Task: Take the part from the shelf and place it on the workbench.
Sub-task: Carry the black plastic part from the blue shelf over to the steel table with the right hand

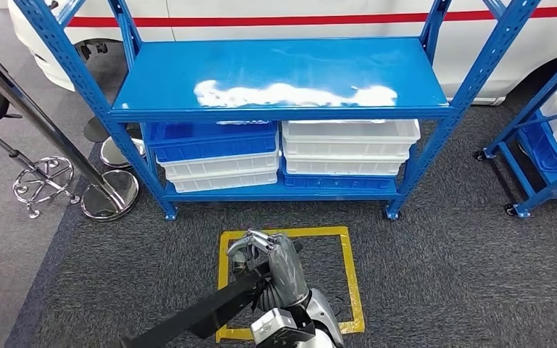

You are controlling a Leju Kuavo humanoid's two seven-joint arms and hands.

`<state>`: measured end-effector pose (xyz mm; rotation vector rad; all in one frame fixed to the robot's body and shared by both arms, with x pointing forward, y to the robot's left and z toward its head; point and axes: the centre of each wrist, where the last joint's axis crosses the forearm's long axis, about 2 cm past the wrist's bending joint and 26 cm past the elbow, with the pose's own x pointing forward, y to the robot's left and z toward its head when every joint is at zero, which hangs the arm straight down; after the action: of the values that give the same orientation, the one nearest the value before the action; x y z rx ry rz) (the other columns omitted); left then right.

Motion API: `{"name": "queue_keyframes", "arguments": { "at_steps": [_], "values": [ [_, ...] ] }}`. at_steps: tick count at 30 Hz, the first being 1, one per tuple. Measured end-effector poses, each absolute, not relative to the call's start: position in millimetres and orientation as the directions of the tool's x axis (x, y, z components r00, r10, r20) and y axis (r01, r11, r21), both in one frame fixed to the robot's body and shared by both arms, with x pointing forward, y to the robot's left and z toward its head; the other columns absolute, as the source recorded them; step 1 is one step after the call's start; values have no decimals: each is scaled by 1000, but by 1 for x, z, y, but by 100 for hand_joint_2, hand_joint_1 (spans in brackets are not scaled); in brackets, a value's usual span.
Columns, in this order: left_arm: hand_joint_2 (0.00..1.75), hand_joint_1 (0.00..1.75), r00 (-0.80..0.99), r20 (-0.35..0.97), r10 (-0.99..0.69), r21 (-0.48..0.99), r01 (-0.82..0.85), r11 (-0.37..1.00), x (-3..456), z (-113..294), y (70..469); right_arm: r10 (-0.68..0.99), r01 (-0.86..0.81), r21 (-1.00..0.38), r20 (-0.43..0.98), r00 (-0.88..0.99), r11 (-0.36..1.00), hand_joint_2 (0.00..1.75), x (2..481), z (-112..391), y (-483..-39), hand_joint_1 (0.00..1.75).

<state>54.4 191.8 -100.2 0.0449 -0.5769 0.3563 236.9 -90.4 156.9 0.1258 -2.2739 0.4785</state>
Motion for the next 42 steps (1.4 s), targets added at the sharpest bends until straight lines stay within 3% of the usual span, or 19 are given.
{"name": "queue_keyframes", "arguments": {
  "at_steps": [25, 42],
  "values": [
    [175, 0, 786, 534, 312, -71, -327, 943, 53, -104, 210, 73, -242, -312, 735, -674, 919, 175, 235, 152, -91, 175],
    [175, 0, 817, 569, 93, -85, -55, 995, 55, -102, 202, 124, -223, -348, 746, -655, 911, 175, 222, 137, -101, 175]
  ]
}}
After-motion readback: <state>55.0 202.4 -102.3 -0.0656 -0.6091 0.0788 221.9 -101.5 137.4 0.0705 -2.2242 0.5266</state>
